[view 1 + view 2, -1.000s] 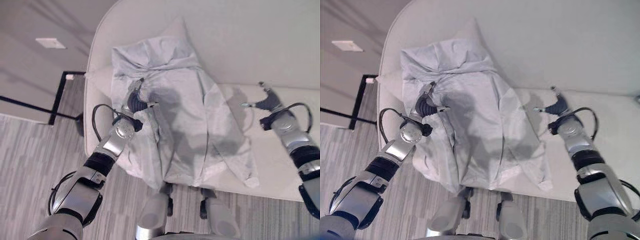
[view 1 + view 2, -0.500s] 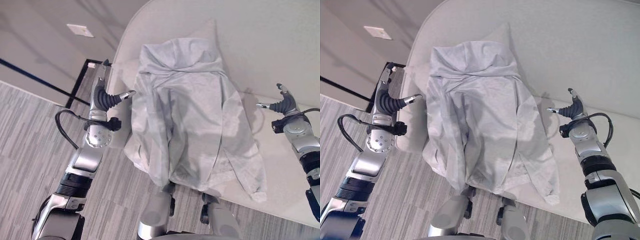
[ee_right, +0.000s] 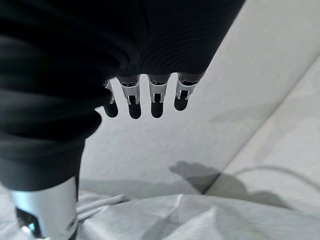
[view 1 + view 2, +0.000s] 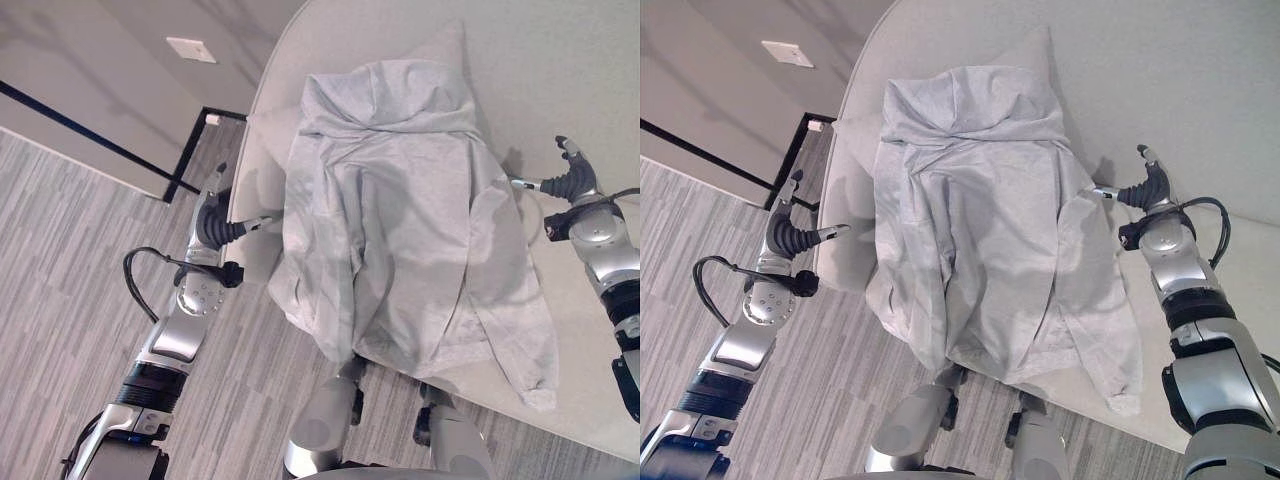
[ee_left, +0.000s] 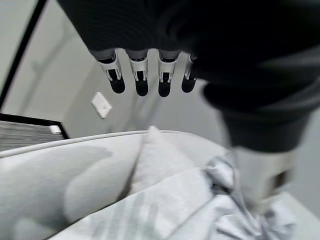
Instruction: Hang the clothes on the sofa on the clothes rack.
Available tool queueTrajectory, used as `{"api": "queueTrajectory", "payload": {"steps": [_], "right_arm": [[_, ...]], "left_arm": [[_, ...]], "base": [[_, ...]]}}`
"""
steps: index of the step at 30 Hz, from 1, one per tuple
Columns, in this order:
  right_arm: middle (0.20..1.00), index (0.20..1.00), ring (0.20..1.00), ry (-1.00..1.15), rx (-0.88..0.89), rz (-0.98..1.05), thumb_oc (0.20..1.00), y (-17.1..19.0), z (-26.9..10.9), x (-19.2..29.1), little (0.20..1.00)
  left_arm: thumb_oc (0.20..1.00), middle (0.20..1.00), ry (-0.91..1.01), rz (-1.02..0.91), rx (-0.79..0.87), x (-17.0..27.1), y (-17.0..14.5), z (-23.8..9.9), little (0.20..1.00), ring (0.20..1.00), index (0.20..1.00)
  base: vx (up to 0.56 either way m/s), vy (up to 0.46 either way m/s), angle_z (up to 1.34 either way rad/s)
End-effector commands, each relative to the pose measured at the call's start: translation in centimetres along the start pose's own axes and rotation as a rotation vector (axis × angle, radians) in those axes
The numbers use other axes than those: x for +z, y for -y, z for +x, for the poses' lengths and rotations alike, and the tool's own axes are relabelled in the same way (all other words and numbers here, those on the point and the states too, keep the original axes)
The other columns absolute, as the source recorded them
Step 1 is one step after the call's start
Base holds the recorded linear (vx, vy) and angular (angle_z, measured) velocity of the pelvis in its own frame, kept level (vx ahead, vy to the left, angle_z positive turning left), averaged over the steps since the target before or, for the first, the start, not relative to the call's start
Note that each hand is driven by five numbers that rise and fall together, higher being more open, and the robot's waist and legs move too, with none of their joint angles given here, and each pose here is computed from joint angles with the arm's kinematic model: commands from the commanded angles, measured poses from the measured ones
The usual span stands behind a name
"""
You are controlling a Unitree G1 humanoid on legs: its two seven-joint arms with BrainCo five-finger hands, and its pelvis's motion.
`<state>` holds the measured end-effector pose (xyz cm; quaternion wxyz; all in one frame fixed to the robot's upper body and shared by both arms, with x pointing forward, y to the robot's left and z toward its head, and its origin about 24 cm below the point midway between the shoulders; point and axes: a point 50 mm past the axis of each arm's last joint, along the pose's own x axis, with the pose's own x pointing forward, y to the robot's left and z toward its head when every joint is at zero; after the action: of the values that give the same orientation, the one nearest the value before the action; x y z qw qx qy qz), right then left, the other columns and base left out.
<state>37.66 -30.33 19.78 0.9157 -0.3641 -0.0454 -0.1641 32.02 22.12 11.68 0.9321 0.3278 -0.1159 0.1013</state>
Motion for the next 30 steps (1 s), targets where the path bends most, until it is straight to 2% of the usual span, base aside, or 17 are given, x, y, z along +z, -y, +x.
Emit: {"api": "queueTrajectory", "payload": {"steps": [1, 2, 3, 12, 20, 30], "right_arm": [[1.000, 1.000, 1.000, 0.061, -0.026, -0.010, 1.000, 1.0, 0.0, 1.0, 1.000], [1.000, 1.000, 1.000, 0.061, -0.026, -0.010, 1.000, 1.0, 0.0, 1.0, 1.000], [1.000, 1.000, 1.000, 0.127, -0.064, 0.001, 1.000, 1.6, 1.1, 4.1, 1.000], [1.000, 1.000, 1.000, 0.215, -0.077, 0.029, 1.000, 1.7, 1.9, 7.8, 1.000], [1.000, 1.000, 1.000, 0.294, -0.031, 0.063, 1.000, 1.3, 2.2, 10.9, 1.000], [1.000, 1.000, 1.000, 0.318, 0.019, 0.039, 1.000, 0.0, 2.3, 12.3, 1.000]], "left_arm": [[1.000, 1.000, 0.134, -0.025, 0.081, 2.9, -1.5, 1.2, 1.000, 1.000, 1.000], [1.000, 1.000, 0.134, -0.025, 0.081, 2.9, -1.5, 1.2, 1.000, 1.000, 1.000], [1.000, 1.000, 0.101, 0.024, 0.095, 3.2, -0.9, 3.2, 1.000, 1.000, 1.000], [1.000, 1.000, 0.087, 0.040, 0.134, 4.0, -0.7, 5.1, 1.000, 1.000, 1.000], [1.000, 1.000, 0.073, 0.033, 0.132, 4.1, -0.3, 5.6, 1.000, 1.000, 1.000], [1.000, 1.000, 0.073, 0.003, 0.090, 4.4, 1.1, 5.3, 1.000, 1.000, 1.000]], "base": [[0.00, 0.000, 0.00], [0.00, 0.000, 0.00], [0.00, 0.000, 0.00], [-0.01, -0.008, -0.10], [0.00, -0.004, -0.01], [0.00, -0.003, -0.02]]}}
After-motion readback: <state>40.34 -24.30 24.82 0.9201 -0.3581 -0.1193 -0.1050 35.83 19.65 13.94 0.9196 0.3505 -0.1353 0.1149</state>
